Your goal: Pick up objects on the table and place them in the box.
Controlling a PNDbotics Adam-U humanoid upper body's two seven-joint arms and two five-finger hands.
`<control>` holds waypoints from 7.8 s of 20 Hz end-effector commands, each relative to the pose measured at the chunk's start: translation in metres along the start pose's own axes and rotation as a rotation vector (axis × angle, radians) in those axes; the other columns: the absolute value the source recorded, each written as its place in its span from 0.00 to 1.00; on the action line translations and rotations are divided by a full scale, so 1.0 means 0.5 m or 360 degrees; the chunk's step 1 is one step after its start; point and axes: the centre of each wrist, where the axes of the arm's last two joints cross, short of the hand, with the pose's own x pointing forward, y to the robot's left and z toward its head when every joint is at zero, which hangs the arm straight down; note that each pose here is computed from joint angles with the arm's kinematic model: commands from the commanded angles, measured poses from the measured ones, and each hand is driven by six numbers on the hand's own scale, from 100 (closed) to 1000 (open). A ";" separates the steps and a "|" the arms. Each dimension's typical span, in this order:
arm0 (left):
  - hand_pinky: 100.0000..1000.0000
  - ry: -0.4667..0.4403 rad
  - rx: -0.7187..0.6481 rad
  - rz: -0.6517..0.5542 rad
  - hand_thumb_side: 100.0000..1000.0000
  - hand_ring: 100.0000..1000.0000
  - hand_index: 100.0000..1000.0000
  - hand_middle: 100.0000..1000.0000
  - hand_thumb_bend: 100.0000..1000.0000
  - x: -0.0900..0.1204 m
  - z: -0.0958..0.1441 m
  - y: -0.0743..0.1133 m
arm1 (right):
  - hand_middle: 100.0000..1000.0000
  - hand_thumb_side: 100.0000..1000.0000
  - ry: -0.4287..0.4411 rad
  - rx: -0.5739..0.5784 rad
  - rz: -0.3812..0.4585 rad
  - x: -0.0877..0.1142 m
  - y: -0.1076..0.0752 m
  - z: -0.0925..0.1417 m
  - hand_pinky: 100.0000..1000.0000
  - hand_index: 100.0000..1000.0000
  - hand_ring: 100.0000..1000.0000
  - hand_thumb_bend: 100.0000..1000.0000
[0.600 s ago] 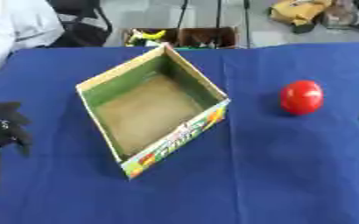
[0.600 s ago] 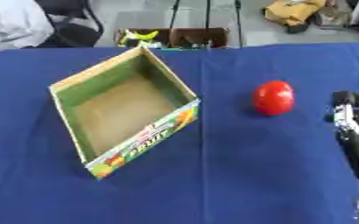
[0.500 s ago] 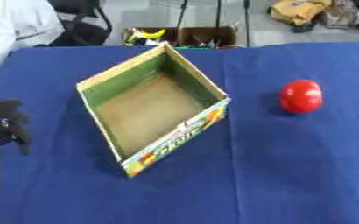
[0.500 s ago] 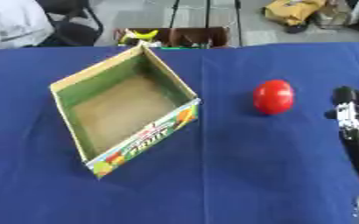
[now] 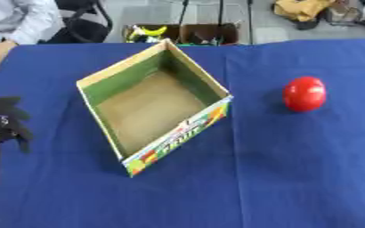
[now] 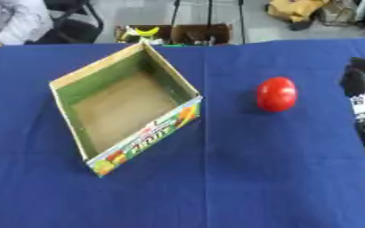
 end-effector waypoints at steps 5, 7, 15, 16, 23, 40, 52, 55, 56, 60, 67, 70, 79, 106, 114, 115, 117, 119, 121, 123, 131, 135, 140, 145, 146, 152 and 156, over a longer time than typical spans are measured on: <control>0.17 -0.0017 -0.0015 -0.0033 0.92 0.32 0.71 0.45 0.00 0.006 -0.002 0.008 | 0.80 0.97 -0.0246 0.0165 0.0392 0.052 -0.058 -0.070 0.76 0.86 0.73 0.52; 0.17 -0.0014 -0.0019 -0.0035 0.92 0.32 0.71 0.45 0.00 0.005 -0.001 0.008 | 0.80 0.95 -0.0278 0.0209 0.0490 0.067 -0.066 -0.088 0.76 0.86 0.73 0.51; 0.17 -0.0004 -0.0036 -0.0026 0.92 0.32 0.71 0.45 0.00 0.001 0.003 0.005 | 0.82 0.85 -0.0300 0.0456 0.0939 0.072 -0.096 -0.146 0.77 0.88 0.75 0.51; 0.17 0.0000 -0.0040 -0.0024 0.92 0.32 0.71 0.45 0.00 0.000 0.004 0.005 | 0.82 0.83 -0.0290 0.0498 0.0968 0.066 -0.097 -0.151 0.76 0.88 0.75 0.52; 0.16 0.0009 -0.0054 -0.0019 0.92 0.32 0.71 0.45 0.00 -0.005 0.008 0.003 | 0.84 0.78 -0.0258 0.0722 0.1173 0.040 -0.110 -0.198 0.78 0.90 0.77 0.67; 0.16 0.0020 -0.0075 -0.0014 0.92 0.32 0.71 0.45 0.00 -0.009 0.010 0.002 | 0.84 0.38 0.0037 0.1277 0.1167 0.021 -0.134 -0.276 0.74 0.93 0.78 0.66; 0.16 0.0024 -0.0093 -0.0008 0.92 0.32 0.71 0.45 0.00 -0.011 0.010 -0.001 | 0.85 0.26 0.0093 0.1392 0.1067 -0.010 -0.103 -0.310 0.72 0.92 0.78 0.57; 0.16 0.0025 -0.0099 -0.0007 0.92 0.32 0.71 0.45 0.00 -0.011 0.010 -0.001 | 0.86 0.24 0.0099 0.1441 0.1077 -0.018 -0.090 -0.315 0.73 0.92 0.79 0.58; 0.16 0.0025 -0.0099 -0.0007 0.92 0.32 0.71 0.45 0.00 -0.011 0.010 -0.001 | 0.86 0.23 0.0102 0.1460 0.1077 -0.021 -0.085 -0.316 0.73 0.92 0.79 0.57; 0.16 0.0026 -0.0100 -0.0006 0.92 0.32 0.71 0.45 0.00 -0.011 0.011 -0.002 | 0.86 0.21 0.0110 0.1536 0.1074 -0.032 -0.069 -0.319 0.73 0.92 0.80 0.55; 0.16 0.0026 -0.0105 -0.0001 0.92 0.32 0.71 0.45 0.00 -0.012 0.011 -0.003 | 0.86 0.19 0.0152 0.1660 0.1171 -0.057 -0.047 -0.321 0.74 0.91 0.82 0.38; 0.16 0.0026 -0.0108 0.0001 0.92 0.32 0.71 0.45 0.00 -0.012 0.011 -0.003 | 0.86 0.20 0.0154 0.1650 0.1231 -0.064 -0.043 -0.324 0.74 0.90 0.82 0.38; 0.16 0.0026 -0.0111 0.0005 0.92 0.32 0.71 0.45 0.00 -0.013 0.012 -0.004 | 0.85 0.19 0.0131 0.1695 0.1306 -0.085 -0.024 -0.323 0.73 0.90 0.82 0.37; 0.16 0.0030 -0.0121 0.0006 0.92 0.32 0.71 0.45 0.00 -0.015 0.013 -0.005 | 0.79 0.19 0.0100 0.1729 0.1233 -0.077 -0.006 -0.329 0.59 0.86 0.70 0.33; 0.17 0.0029 -0.0120 0.0008 0.92 0.33 0.71 0.45 0.00 -0.014 0.012 -0.005 | 0.71 0.10 0.0120 0.1595 0.1168 -0.088 -0.004 -0.326 0.48 0.72 0.59 0.04; 0.17 0.0030 -0.0120 0.0009 0.92 0.33 0.71 0.45 0.00 -0.014 0.012 -0.005 | 0.70 0.08 0.0122 0.1576 0.1152 -0.089 -0.003 -0.326 0.47 0.71 0.58 0.02; 0.17 0.0030 -0.0120 0.0009 0.92 0.33 0.71 0.45 0.00 -0.015 0.012 -0.006 | 0.69 0.04 0.0130 0.1546 0.1125 -0.092 -0.001 -0.325 0.45 0.68 0.56 0.00; 0.17 0.0030 -0.0118 0.0009 0.92 0.33 0.71 0.45 0.00 -0.014 0.012 -0.005 | 0.68 0.03 0.0143 0.1522 0.1097 -0.094 0.001 -0.323 0.44 0.66 0.55 0.00; 0.17 0.0028 -0.0119 0.0009 0.92 0.33 0.71 0.45 0.00 -0.014 0.011 -0.005 | 0.66 0.01 0.0165 0.1499 0.1066 -0.098 0.002 -0.322 0.43 0.64 0.54 0.00; 0.17 0.0028 -0.0118 0.0009 0.92 0.33 0.71 0.45 0.00 -0.014 0.011 -0.005 | 0.65 0.01 0.0182 0.1476 0.1036 -0.100 0.002 -0.322 0.42 0.61 0.54 0.00; 0.17 0.0032 -0.0116 0.0007 0.92 0.33 0.71 0.45 0.00 -0.014 0.011 -0.005 | 0.60 0.09 0.0181 0.1364 0.0933 -0.084 -0.006 -0.328 0.41 0.57 0.53 0.00; 0.17 0.0035 -0.0116 0.0005 0.92 0.33 0.71 0.45 0.00 -0.014 0.011 -0.005 | 0.59 0.11 0.0160 0.1320 0.0921 -0.066 -0.014 -0.334 0.41 0.57 0.53 0.00; 0.17 0.0042 -0.0117 0.0000 0.92 0.33 0.71 0.45 0.00 -0.015 0.012 -0.004 | 0.59 0.12 0.0107 0.1243 0.0929 -0.027 -0.028 -0.348 0.41 0.56 0.53 0.00; 0.17 0.0049 -0.0120 -0.0003 0.92 0.33 0.71 0.45 0.00 -0.016 0.013 -0.003 | 0.59 0.13 0.0009 0.1157 0.0908 0.025 -0.035 -0.363 0.41 0.56 0.52 0.00; 0.17 0.0050 -0.0121 -0.0003 0.92 0.33 0.71 0.45 0.00 -0.016 0.013 -0.003 | 0.59 0.14 -0.0015 0.1144 0.0902 0.035 -0.035 -0.366 0.41 0.56 0.52 0.00; 0.17 0.0055 -0.0129 -0.0003 0.92 0.33 0.71 0.45 0.00 -0.017 0.015 -0.003 | 0.58 0.15 -0.0162 0.1093 0.0867 0.104 -0.016 -0.385 0.41 0.56 0.52 0.00; 0.17 0.0057 -0.0135 -0.0001 0.92 0.34 0.71 0.45 0.00 -0.017 0.015 -0.004 | 0.58 0.16 -0.0265 0.1068 0.0821 0.153 0.006 -0.399 0.41 0.56 0.52 0.00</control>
